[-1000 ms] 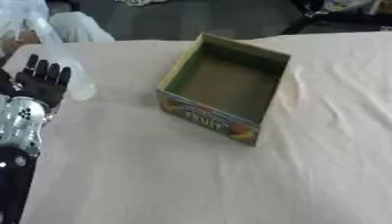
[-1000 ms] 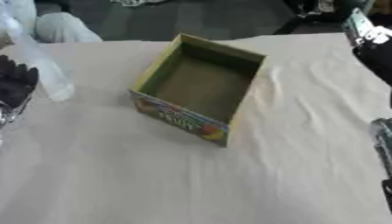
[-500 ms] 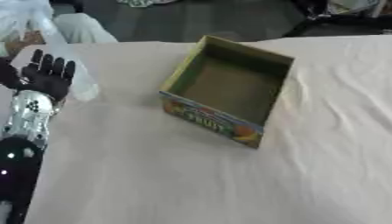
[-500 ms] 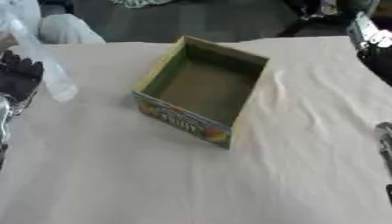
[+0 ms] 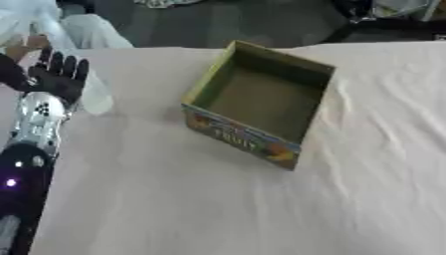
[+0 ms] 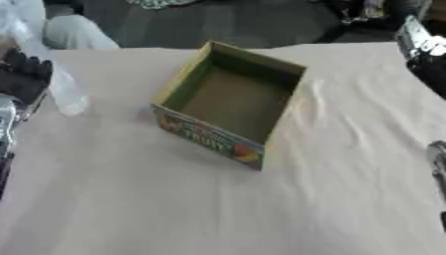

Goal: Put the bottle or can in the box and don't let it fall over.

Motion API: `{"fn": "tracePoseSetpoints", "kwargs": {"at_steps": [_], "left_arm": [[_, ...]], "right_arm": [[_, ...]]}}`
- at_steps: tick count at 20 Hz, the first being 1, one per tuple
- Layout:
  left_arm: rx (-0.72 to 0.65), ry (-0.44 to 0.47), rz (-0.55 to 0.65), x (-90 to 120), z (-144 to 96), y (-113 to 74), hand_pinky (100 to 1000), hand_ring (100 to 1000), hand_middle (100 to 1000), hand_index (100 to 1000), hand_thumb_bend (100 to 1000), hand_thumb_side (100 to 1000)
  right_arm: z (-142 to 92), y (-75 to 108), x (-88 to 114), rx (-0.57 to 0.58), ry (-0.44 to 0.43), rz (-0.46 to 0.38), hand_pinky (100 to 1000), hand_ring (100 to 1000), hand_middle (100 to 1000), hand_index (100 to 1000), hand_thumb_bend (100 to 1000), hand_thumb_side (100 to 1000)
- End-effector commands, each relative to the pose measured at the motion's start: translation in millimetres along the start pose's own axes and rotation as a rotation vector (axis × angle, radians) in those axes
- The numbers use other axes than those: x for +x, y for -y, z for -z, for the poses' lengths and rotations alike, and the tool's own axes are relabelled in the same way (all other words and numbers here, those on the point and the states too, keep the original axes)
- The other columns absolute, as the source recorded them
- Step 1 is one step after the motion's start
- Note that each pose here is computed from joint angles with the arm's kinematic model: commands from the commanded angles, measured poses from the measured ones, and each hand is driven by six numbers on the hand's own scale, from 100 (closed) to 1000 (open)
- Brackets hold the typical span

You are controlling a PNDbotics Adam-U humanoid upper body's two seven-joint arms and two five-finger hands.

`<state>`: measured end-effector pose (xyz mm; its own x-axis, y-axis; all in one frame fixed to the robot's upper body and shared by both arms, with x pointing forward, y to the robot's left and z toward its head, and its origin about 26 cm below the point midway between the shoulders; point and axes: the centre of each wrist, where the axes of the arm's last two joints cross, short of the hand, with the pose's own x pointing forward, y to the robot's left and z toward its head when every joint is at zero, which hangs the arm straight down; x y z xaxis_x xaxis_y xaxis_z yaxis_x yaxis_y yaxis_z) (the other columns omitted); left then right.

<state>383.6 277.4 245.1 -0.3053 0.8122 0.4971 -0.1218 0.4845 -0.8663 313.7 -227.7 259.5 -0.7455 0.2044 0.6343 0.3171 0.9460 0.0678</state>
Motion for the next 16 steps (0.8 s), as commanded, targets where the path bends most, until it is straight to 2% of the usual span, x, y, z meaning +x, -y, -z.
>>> {"fn": "tracePoseSetpoints", "kwargs": {"at_steps": [1, 9, 16], "left_arm": [[-0.021, 0.045, 0.009, 14, 4, 10.3, 100, 100, 100, 1000, 905, 1000], [-0.002, 0.065, 0.012, 17, 11, 15.2, 100, 100, 100, 1000, 901, 1000], [0.015, 0.118, 0.011, 28, 19, 18.7, 100, 100, 100, 1000, 898, 1000]], "right_arm": [[5, 2.3, 9, 0.002, 0.039, 0.007, 716, 671, 799, 803, 680, 172], [5, 2.1, 9, 0.001, 0.040, 0.011, 716, 671, 799, 804, 680, 172], [5, 2.0, 9, 0.001, 0.040, 0.013, 716, 671, 799, 804, 680, 170]]}}
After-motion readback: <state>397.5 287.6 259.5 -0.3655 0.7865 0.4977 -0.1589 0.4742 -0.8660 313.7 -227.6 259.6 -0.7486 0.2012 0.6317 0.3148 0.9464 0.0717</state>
